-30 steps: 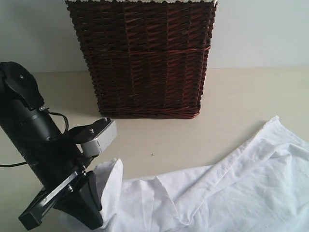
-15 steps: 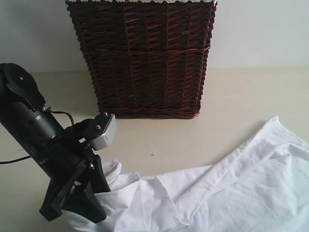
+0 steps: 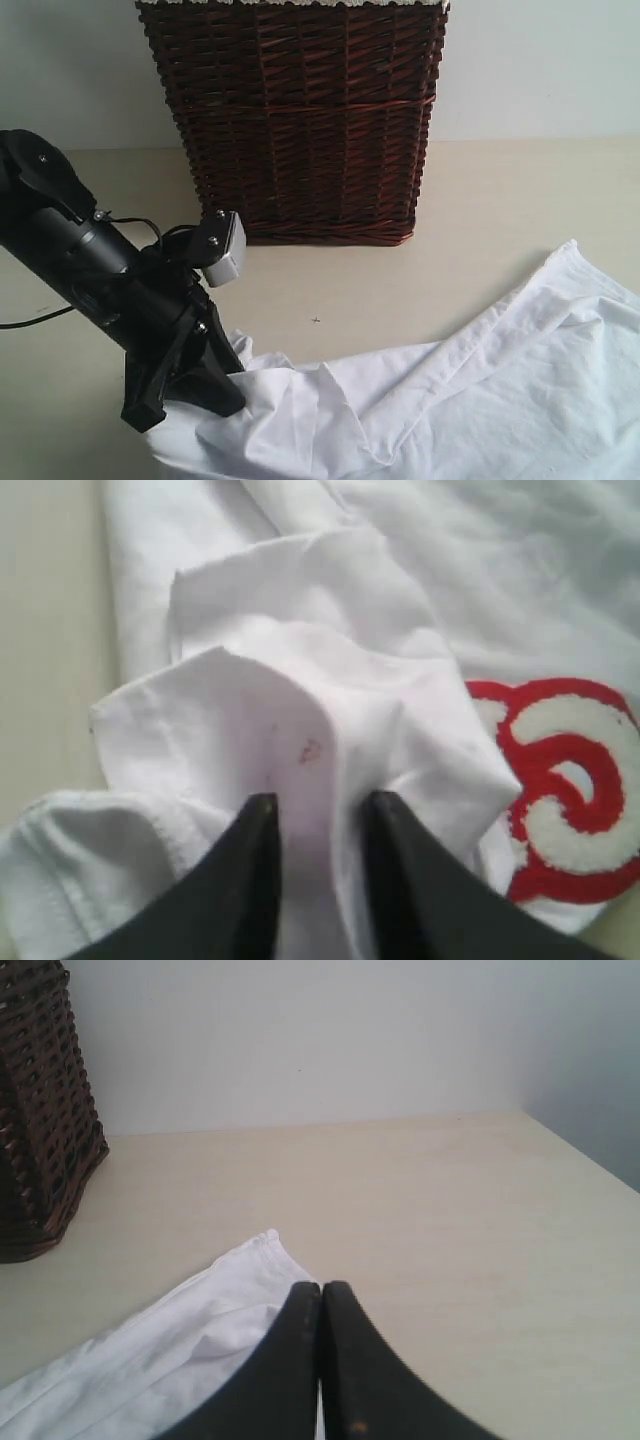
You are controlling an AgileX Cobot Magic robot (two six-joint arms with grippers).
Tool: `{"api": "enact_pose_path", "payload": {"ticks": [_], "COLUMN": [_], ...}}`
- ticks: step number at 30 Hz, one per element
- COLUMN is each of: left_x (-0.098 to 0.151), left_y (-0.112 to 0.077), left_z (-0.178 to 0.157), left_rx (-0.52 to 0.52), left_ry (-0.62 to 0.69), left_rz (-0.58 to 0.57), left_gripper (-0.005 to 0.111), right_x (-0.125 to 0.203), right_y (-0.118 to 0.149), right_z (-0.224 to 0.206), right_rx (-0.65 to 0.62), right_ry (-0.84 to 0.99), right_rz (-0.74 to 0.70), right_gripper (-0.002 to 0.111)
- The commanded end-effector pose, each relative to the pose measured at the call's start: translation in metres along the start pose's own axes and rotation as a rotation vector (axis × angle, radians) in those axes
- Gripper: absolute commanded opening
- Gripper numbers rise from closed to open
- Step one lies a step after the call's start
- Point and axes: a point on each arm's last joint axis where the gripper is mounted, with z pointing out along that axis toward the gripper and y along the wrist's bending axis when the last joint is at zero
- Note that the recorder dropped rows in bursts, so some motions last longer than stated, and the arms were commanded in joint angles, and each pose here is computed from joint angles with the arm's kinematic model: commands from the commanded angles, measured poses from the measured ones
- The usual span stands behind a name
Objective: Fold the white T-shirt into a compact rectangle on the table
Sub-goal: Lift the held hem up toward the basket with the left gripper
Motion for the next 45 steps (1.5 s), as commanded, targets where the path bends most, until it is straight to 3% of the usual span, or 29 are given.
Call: {"api": "enact_pose_path", "payload": {"ticks": [1, 4, 7, 12, 14, 17, 23, 25, 30, 34, 38, 41, 45], "left_x": [-0.012, -0.022, -0.03, -0.034, -0.033, -0.029, -0.015, -0.013, -0.012, -0.013, -0.02, -0.029, -0.033], "left_y": [0.003, 0.013, 0.029, 0.062, 0.073, 0.084, 0.103, 0.108, 0.118, 0.119, 0.108, 0.093, 0.065], "left_z": [-0.007, -0.014, -0.023, -0.041, -0.047, -0.046, -0.025, -0.02, -0.017, -0.021, -0.037, -0.053, -0.062], "left_rx": [-0.044, -0.125, -0.278, -0.679, -0.806, -0.887, -0.909, -0.918, -0.949, -0.979, -0.984, -0.921, -0.696], "left_ry": [-0.05, -0.069, -0.091, -0.128, -0.111, -0.052, 0.03, 0.042, 0.041, -0.039, -0.162, -0.259, -0.35], "left_rz": [0.028, 0.045, 0.011, -0.042, -0.008, 0.074, 0.097, 0.088, 0.062, -0.091, -0.25, -0.311, -0.374], "left_gripper": [0.001, 0.0, 0.0, 0.0, 0.0, 0.0, 0.001, 0.006, 0.039, 0.06, 0.058, 0.051, 0.042], "right_x": [0.0, 0.0, 0.0, 0.0, 0.0, 0.0, 0.0, 0.0, 0.0, 0.0, 0.0, 0.0, 0.0], "right_y": [0.0, 0.0, 0.0, 0.0, 0.0, 0.0, 0.0, 0.0, 0.0, 0.0, 0.0, 0.0, 0.0], "right_z": [0.0, 0.0, 0.0, 0.0, 0.0, 0.0, 0.0, 0.0, 0.0, 0.0, 0.0, 0.0, 0.0], "right_rx": [0.003, 0.003, 0.003, 0.003, 0.003, 0.003, 0.003, 0.003, 0.003, 0.003, 0.003, 0.003, 0.003], "right_ry": [-0.011, -0.011, -0.011, -0.011, -0.011, -0.011, -0.011, -0.011, -0.011, -0.011, -0.011, -0.011, -0.011], "right_rz": [-0.002, -0.002, -0.002, -0.002, -0.002, -0.002, -0.002, -0.002, -0.002, -0.002, -0.002, -0.002, -0.002], "right_gripper": [0.0, 0.0, 0.0, 0.0, 0.0, 0.0, 0.0, 0.0, 0.0, 0.0, 0.0, 0.0, 0.0]}}
